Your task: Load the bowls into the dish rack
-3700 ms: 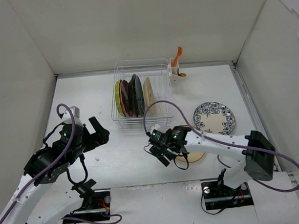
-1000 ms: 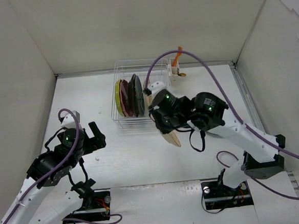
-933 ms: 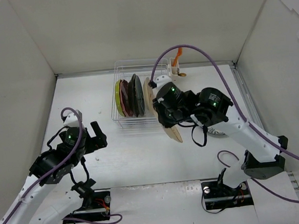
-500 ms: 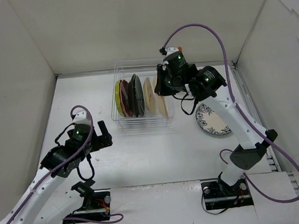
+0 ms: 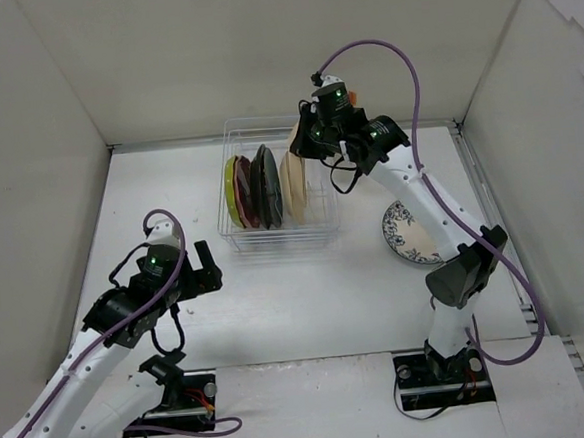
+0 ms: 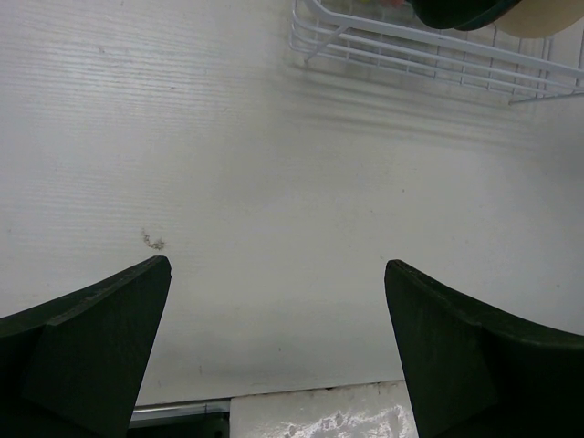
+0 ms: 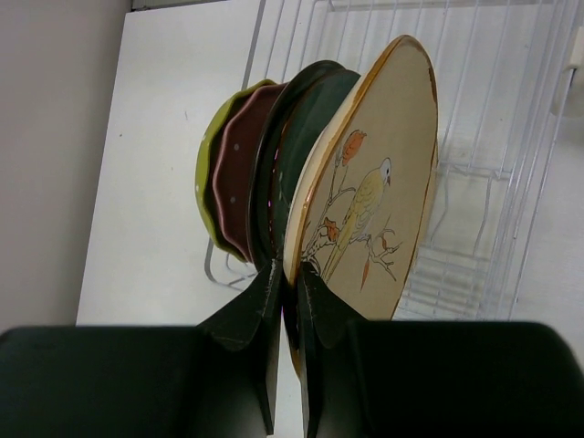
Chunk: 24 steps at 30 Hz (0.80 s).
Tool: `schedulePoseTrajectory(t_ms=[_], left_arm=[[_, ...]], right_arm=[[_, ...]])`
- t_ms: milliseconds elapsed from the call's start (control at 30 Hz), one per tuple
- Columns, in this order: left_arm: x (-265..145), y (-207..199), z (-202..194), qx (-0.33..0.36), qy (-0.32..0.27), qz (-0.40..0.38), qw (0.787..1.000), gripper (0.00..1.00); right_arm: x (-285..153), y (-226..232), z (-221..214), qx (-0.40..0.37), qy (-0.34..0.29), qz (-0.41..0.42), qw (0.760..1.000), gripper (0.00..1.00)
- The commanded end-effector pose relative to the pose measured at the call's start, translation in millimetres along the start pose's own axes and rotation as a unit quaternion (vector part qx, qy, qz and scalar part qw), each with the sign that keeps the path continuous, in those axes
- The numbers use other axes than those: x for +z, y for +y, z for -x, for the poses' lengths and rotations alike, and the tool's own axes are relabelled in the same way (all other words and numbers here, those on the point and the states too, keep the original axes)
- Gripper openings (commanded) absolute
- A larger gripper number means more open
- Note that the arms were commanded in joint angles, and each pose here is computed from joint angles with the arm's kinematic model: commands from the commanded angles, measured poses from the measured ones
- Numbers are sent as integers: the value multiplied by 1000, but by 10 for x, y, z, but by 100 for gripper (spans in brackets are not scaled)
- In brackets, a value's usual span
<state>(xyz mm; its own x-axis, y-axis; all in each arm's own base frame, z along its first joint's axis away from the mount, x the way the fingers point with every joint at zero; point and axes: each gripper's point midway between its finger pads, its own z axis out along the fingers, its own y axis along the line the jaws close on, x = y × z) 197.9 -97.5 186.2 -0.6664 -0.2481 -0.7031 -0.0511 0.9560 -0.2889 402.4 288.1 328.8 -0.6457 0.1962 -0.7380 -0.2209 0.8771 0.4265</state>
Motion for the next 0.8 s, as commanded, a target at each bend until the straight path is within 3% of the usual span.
schedulePoseTrajectory(t_ms=[0, 367, 767], left_arm=[[3, -64, 94, 1, -16, -15, 1000, 99], [15, -32, 57, 11, -10, -14, 1000, 99], [98, -19, 1, 12, 4, -10, 1000, 99]], right_arm=[[-114, 344, 692, 19, -119, 76, 990, 0], [426, 80, 365, 22, -78, 71, 994, 0], [694, -409, -85, -6, -44, 24, 999, 0]])
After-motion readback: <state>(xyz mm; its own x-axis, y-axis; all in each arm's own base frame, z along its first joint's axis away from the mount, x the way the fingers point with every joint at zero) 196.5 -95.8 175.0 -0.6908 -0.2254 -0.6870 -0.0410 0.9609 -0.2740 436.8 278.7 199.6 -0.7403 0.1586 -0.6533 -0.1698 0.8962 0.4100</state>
